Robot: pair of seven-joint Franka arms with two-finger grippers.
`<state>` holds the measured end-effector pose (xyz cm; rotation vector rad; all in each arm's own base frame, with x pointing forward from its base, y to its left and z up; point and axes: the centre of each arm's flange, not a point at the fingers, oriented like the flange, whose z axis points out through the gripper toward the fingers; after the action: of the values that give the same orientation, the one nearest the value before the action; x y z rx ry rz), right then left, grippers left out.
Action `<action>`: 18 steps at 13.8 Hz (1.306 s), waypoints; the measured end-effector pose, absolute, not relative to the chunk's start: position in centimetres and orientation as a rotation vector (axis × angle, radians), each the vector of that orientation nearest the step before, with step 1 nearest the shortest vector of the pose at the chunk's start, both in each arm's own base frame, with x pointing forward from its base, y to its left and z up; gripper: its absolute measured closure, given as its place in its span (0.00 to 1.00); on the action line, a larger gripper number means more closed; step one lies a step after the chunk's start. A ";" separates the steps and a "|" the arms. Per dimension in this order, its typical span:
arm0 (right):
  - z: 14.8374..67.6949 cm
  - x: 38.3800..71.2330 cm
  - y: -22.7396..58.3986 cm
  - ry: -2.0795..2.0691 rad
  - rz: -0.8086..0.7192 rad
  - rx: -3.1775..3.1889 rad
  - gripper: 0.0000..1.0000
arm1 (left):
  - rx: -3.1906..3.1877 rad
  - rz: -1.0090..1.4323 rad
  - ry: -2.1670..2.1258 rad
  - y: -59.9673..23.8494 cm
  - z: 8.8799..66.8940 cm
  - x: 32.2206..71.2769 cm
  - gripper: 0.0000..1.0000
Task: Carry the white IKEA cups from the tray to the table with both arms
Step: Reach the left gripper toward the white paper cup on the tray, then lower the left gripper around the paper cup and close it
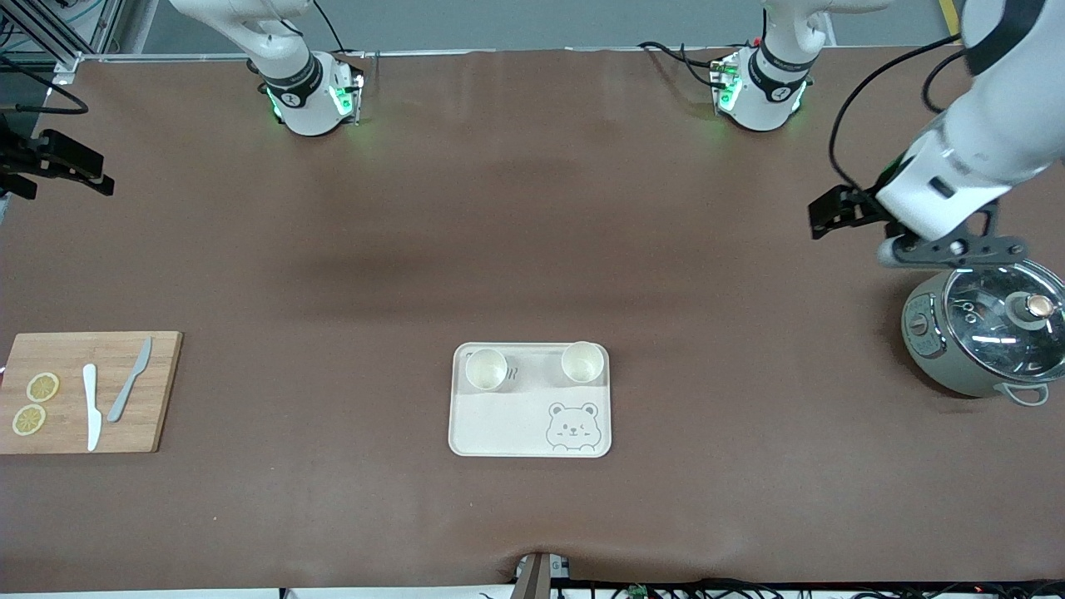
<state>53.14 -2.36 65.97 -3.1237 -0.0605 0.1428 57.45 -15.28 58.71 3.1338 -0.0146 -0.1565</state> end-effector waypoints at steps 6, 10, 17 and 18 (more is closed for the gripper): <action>66.0 53.1 -2.4 -0.061 0.143 -3.123 0.00 | 3.129 -0.178 0.095 -24.9 50.9 59.2 0.00; 66.0 53.1 -2.4 -0.061 0.143 -3.123 0.00 | 3.114 -0.151 0.136 -29.3 46.8 59.8 0.00; 65.9 53.1 -2.4 -0.061 0.152 -3.122 0.00 | 3.057 -0.072 0.239 -37.5 38.6 59.7 0.00; 65.9 53.1 -2.4 -0.061 0.152 -3.122 0.00 | 3.051 -0.068 0.235 -38.4 37.4 59.5 0.00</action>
<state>53.08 -2.35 65.91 -3.1222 -0.0606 0.1521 59.53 -38.43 37.36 3.0512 0.2350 -0.0684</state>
